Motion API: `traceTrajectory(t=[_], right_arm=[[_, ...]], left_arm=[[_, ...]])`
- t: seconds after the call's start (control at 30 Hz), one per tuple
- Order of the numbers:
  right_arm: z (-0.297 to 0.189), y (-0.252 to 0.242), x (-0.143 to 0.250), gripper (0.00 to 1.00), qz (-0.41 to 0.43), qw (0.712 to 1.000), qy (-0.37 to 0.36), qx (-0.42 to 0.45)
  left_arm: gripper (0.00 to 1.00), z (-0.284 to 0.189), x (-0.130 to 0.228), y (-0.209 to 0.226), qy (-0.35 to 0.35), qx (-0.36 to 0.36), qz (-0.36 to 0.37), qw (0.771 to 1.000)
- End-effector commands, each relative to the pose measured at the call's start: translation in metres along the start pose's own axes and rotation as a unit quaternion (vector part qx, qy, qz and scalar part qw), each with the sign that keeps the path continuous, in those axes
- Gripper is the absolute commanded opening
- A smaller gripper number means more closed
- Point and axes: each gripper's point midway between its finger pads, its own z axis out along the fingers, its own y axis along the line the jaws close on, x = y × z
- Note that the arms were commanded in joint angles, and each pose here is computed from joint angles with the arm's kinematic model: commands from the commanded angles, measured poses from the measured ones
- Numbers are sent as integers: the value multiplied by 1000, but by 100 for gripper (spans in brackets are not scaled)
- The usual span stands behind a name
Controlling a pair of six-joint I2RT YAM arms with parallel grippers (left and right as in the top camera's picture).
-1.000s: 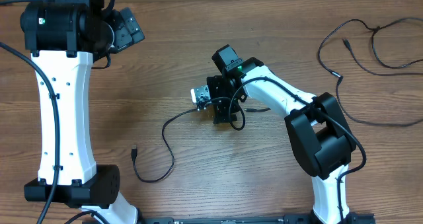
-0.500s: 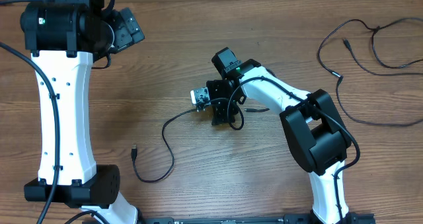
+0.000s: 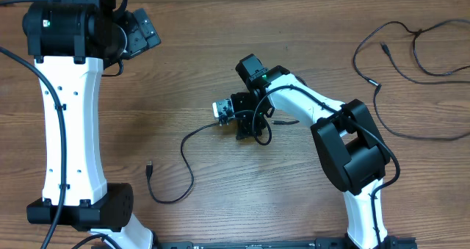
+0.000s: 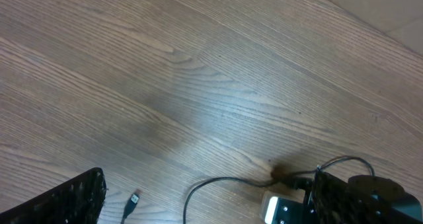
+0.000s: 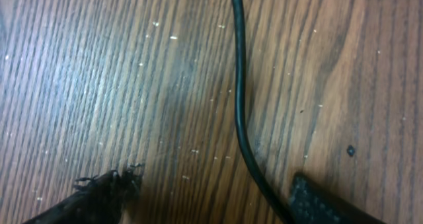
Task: Untangle cables
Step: 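Lift the grasped cable and carry it up and right with the right gripper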
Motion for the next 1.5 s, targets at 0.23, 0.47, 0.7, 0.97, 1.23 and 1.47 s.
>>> traceTrajectory(t=[0.23,0.47,0.7,0.97,1.23,1.47], right_arm=[[17,15,9,39,15,999,5,-36],[17,13,8,8,13,999,4,-33],[11,5,6,4,63,998,11,-21],[-46,-28,-24,4,138,990,11,39],[-149,-53,-81,4,216,970,-43,105],[-237,-48,-120,4,282,943,-99,149]], left_arm=[[100,0,-2,-2,-1,4,-8,1000],[100,0,-2,-2,-1,4,-8,1000],[99,0,-2,-2,-1,4,-8,1000],[100,0,-2,-2,-1,4,-8,1000],[100,0,-2,-2,-1,4,-8,1000],[100,0,-2,-2,-1,4,-8,1000]])
